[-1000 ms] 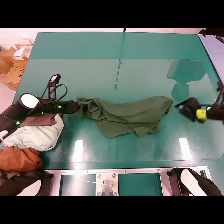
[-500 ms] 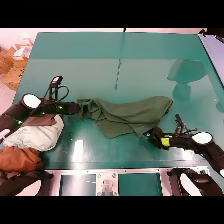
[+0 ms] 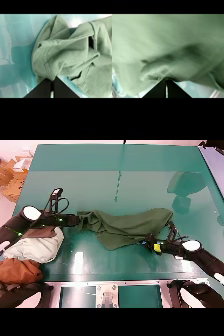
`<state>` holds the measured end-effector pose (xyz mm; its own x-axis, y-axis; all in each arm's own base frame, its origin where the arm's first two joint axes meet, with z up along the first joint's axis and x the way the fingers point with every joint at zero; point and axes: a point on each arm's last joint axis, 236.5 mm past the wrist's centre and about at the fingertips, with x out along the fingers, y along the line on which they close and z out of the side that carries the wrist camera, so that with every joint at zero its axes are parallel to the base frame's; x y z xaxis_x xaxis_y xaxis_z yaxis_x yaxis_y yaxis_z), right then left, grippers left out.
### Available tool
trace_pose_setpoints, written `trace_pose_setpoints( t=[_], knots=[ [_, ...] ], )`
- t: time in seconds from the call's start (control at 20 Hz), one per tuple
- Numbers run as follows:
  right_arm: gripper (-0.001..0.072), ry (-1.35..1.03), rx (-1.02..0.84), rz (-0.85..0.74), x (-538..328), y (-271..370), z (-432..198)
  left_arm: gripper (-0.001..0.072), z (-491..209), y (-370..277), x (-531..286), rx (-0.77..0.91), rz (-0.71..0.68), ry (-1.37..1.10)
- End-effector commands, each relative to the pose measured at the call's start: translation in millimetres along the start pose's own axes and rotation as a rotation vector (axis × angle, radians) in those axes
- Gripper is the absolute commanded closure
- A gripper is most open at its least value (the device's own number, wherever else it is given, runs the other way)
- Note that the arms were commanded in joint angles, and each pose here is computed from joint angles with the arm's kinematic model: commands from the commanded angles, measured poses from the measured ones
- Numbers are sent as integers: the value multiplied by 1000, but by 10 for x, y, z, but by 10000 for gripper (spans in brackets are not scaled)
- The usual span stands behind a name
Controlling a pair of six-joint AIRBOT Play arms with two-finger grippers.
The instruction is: Fold the shirts.
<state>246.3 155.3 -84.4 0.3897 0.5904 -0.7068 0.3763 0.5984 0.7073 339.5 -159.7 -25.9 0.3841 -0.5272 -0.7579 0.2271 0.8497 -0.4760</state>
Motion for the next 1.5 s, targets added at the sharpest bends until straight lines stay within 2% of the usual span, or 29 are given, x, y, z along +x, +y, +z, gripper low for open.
trace_pose_setpoints(
  t=[0.0, 0.15, 0.35, 0.45, 0.6, 0.7, 0.85, 1.0, 1.2, 1.45],
  knots=[
    [690, 13, -115, 75, -86, 411, 81, 685, -19, -8, 3, 2, -3, 8],
    [691, -68, -265, 172, -422, 1084, 368, 686, 129, -40, -63, 75, 0, -22],
    [691, -382, -427, 262, -1405, 1993, 1257, 686, 1009, -475, -623, 214, -20, -220],
    [691, -552, -500, 288, -2054, 2374, 1601, 686, 1577, -750, -1232, 360, 34, -387],
    [691, -762, -627, 326, -3074, 2927, 1753, 686, 2288, -1228, -2540, 537, 174, -681],
    [691, -907, -746, 348, -3733, 3316, 1638, 686, 2497, -1625, -3440, 630, 234, -853],
    [691, -1130, -914, 349, -4632, 3778, 1235, 686, 2455, -2271, -4709, 734, 249, -1130],
    [691, -1312, -1037, 286, -5228, 3978, 783, 686, 2206, -2640, -5468, 785, 242, -1310],
    [691, -1442, -1087, 215, -5549, 3962, 461, 686, 2030, -2785, -5854, 792, 232, -1433],
    [691, -1357, -1001, 131, -5257, 3694, 858, 686, 2245, -2664, -5590, 763, 224, -1398]
  ],
)
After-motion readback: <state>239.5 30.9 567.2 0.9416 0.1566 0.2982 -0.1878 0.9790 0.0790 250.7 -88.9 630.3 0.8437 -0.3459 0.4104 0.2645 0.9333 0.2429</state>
